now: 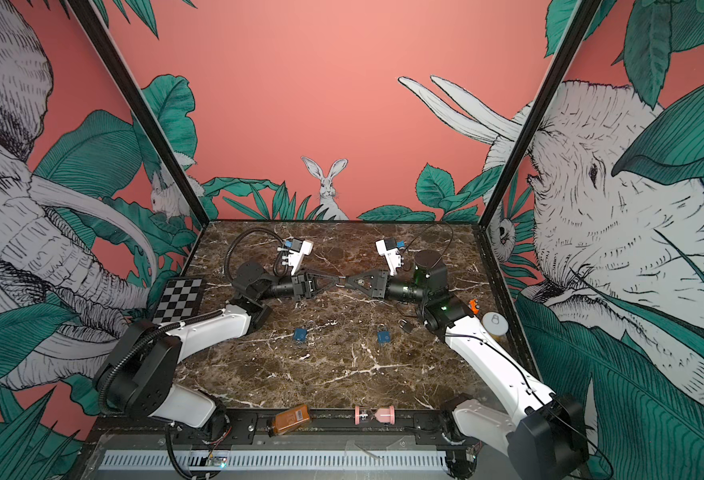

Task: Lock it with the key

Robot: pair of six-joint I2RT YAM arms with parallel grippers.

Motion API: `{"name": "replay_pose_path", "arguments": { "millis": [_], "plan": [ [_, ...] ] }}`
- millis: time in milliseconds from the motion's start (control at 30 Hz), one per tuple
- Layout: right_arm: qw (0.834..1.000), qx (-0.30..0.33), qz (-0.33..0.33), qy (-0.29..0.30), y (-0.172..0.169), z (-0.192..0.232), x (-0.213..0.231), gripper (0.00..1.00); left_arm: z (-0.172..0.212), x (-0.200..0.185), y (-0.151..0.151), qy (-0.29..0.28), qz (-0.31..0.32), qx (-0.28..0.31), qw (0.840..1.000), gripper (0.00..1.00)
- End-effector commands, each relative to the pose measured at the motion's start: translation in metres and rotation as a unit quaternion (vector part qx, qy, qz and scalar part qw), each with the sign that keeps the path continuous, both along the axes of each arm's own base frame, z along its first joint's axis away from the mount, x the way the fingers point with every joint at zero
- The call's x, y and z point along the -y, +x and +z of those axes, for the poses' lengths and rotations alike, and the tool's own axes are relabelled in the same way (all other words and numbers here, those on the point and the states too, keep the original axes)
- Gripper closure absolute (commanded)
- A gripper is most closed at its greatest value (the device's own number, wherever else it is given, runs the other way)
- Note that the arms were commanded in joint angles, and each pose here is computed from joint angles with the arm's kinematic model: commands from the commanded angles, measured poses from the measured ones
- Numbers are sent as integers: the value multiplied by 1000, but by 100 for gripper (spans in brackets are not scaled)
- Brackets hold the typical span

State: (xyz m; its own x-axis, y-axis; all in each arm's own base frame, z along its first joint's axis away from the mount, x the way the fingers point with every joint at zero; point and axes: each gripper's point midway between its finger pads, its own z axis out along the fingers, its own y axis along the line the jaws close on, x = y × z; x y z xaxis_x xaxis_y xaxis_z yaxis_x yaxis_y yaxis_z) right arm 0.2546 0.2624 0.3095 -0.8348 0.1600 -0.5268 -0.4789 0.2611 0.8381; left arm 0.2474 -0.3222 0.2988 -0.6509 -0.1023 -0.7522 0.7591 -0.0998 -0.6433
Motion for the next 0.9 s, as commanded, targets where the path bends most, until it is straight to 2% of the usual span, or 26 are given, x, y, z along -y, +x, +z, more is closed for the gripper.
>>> {"name": "replay_pose_path", "arguments": {
  "millis": [0,100,367,667,867],
  "plan": [
    [999,52,-2,10,2,18,2,100,11,1,-7,-9,-15,17,1000,93],
    [998,70,-2,4,1,15,3,100,12,1,-8,-10,-16,15,1000,99],
    [991,127,-18,-31,2,2,10,100,25,0,-17,-29,-33,4,999,100],
    [991,127,-25,-43,7,-8,10,100,31,13,-31,-39,-62,13,997,100],
    [993,113,-17,-15,10,-5,4,100,32,20,-41,-39,-74,30,996,100]
  ]
}}
